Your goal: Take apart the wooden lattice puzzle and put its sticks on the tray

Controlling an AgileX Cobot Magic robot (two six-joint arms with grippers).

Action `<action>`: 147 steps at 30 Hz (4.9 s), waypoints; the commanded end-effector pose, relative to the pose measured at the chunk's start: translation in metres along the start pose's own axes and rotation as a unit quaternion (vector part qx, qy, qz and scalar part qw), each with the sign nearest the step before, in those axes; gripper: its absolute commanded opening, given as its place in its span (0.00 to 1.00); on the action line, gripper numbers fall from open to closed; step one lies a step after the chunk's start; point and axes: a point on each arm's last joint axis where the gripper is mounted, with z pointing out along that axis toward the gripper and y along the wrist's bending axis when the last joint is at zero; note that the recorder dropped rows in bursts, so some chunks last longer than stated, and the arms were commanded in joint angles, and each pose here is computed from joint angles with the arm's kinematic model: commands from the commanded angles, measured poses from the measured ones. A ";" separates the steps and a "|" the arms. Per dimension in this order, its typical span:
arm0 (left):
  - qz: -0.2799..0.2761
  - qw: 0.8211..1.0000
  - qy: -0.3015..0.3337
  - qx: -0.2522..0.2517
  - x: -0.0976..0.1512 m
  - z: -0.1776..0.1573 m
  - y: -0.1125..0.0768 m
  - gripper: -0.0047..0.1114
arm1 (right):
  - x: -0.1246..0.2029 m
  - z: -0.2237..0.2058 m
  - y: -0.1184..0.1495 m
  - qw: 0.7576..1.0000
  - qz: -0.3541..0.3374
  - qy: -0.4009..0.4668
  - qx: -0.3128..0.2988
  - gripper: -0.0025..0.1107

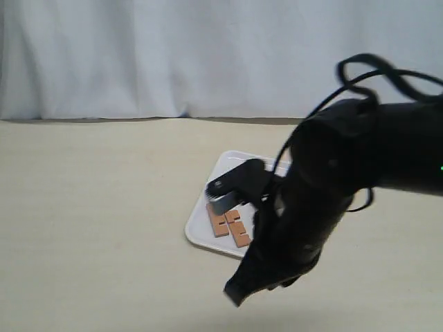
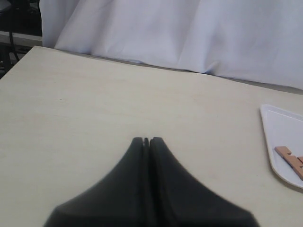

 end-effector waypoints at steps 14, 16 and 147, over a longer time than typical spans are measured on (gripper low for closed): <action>-0.001 1.000 -0.005 0.004 0.000 0.000 0.000 0.04 | 0.144 -0.091 -0.118 0.923 0.244 -0.239 0.178 0.06; -0.001 1.000 -0.005 0.004 0.000 0.000 0.000 0.04 | 0.153 -0.096 -0.113 0.901 0.242 -0.302 0.196 0.06; -0.001 1.000 -0.005 0.004 0.000 0.000 0.000 0.04 | 0.259 -0.011 -0.037 0.783 0.208 -0.555 0.189 0.06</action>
